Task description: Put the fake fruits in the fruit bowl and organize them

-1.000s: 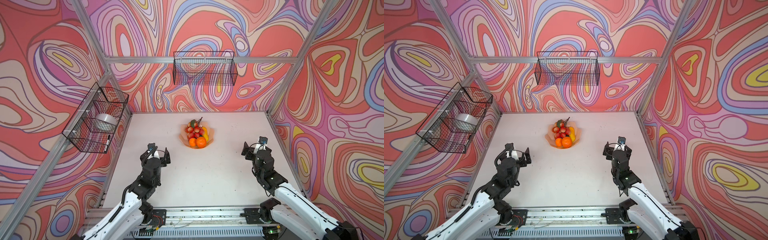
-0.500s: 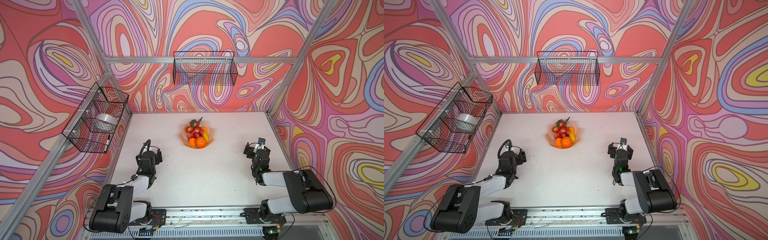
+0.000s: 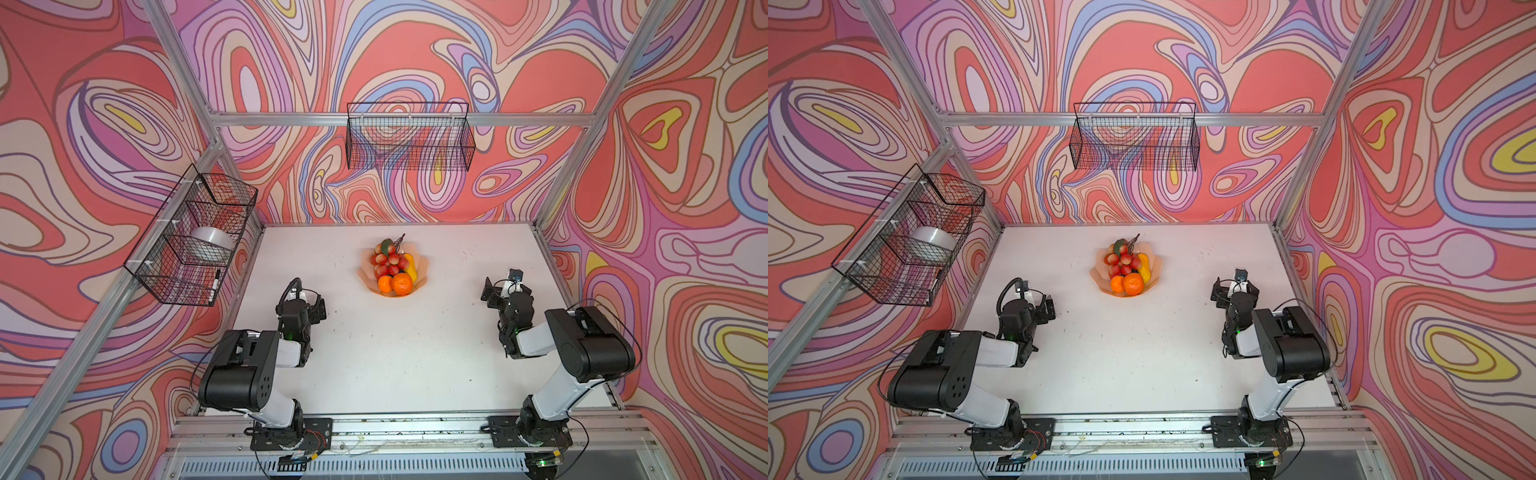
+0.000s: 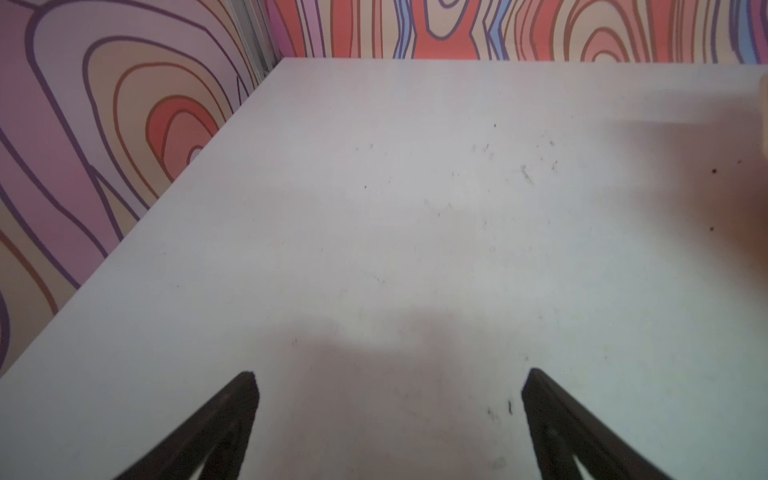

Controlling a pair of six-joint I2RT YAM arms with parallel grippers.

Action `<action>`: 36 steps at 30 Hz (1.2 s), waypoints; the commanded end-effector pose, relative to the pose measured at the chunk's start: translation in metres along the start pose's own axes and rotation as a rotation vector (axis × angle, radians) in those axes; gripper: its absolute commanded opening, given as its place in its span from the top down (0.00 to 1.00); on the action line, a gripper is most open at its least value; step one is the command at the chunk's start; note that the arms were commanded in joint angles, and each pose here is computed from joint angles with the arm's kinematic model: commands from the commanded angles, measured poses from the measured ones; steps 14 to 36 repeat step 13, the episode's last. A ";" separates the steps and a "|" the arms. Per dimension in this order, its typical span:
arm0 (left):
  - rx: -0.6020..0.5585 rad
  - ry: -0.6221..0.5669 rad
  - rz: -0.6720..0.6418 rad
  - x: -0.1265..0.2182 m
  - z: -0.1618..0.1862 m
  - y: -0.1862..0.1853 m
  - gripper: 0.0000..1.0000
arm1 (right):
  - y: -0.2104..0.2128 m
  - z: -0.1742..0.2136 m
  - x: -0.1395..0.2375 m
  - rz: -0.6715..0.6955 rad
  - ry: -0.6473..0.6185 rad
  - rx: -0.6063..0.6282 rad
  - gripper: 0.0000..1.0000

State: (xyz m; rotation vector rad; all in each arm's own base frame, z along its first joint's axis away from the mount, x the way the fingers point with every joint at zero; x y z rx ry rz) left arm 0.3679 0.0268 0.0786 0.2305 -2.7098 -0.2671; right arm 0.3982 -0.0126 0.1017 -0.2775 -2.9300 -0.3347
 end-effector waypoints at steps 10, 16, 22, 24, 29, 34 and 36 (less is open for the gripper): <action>0.009 -0.055 -0.015 -0.003 -0.018 0.004 0.00 | -0.002 0.000 -0.017 0.042 0.054 -0.001 0.02; 0.009 -0.041 -0.011 -0.004 -0.017 0.004 0.00 | -0.003 -0.002 -0.015 0.041 0.038 0.002 0.02; 0.009 -0.041 -0.011 -0.004 -0.017 0.004 0.00 | -0.003 -0.002 -0.015 0.041 0.038 0.002 0.02; 0.009 -0.041 -0.011 -0.004 -0.017 0.004 0.00 | -0.003 -0.002 -0.015 0.041 0.038 0.002 0.02; 0.009 -0.041 -0.011 -0.004 -0.017 0.004 0.00 | -0.003 -0.002 -0.015 0.041 0.038 0.002 0.02; 0.009 -0.041 -0.011 -0.004 -0.017 0.004 0.00 | -0.003 -0.002 -0.015 0.041 0.038 0.002 0.02; 0.009 -0.041 -0.011 -0.004 -0.017 0.004 0.00 | -0.003 -0.002 -0.015 0.041 0.038 0.002 0.02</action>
Point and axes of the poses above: each gripper's point midway between its finger pads, its own x axis back along the fingers, its own y axis along the line the jaws close on, z = x × y, the point moved 1 cm from there along x, back along the fingers, and after that the axes turned 12 degrees about -x, right-handed, at the moved point
